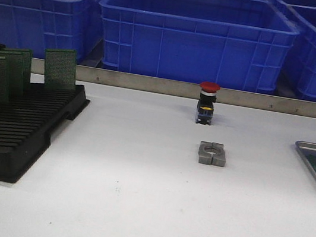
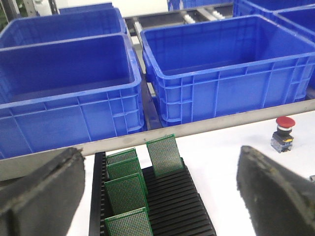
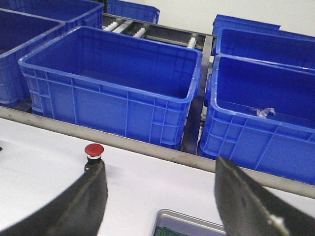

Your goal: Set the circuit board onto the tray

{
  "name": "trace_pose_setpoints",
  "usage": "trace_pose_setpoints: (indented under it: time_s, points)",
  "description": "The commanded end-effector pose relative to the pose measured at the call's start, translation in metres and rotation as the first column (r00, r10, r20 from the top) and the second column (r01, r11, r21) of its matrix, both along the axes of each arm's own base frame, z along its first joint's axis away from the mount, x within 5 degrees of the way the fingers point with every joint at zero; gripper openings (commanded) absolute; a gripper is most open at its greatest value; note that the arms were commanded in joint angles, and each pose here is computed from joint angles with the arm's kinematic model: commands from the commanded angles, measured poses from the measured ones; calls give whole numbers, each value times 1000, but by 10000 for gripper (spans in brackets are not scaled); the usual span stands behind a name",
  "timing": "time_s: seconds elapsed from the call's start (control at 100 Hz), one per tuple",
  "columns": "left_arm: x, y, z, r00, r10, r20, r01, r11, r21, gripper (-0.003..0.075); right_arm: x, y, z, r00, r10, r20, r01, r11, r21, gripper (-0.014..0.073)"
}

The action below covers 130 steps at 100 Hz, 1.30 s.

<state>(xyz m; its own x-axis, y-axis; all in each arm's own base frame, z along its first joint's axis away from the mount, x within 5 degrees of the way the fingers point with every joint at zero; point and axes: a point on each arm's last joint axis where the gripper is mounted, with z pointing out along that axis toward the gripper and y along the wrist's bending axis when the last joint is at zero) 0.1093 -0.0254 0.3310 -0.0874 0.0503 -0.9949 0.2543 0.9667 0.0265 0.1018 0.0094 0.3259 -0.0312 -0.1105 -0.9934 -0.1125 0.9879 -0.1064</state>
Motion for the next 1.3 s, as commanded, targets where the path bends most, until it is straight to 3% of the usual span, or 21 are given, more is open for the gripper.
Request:
trace_pose_setpoints:
  time_s: [0.0,0.13,0.26,0.54,0.69,0.81,0.92,1.04,1.29]
  points:
    - [-13,5,10,993,47,110,-41,998,-54,587,-13,-3,3,995,-43,91,40,999,32,489]
    - [-25,7,3,989,47,139,-40,998,-55,587,-27,-1,-13,994,-31,106,27,999,41,489]
    - [-28,7,-1,989,47,139,-40,998,-55,587,-34,0,-23,993,-25,114,10,991,133,472]
    - [-27,7,-1,989,49,142,-42,998,-56,587,-34,0,-25,993,-26,113,10,989,147,332]
    - [-27,7,-1,989,49,142,-42,998,-56,578,-34,0,-25,993,-26,113,10,989,147,209]
    - [-27,8,-1,988,53,146,-45,997,-57,450,-34,0,-25,993,-27,114,10,989,147,65]
    - [-27,8,-1,988,53,146,-45,997,-57,227,-34,0,-25,993,-27,114,10,989,147,-66]
    - [-27,8,-1,988,54,147,-46,997,-57,-21,-34,0,-25,993,-27,114,10,989,147,-67]
    - [-27,8,-1,988,54,147,-46,997,-57,-18,-34,0,-25,993,-27,114,10,989,147,-67]
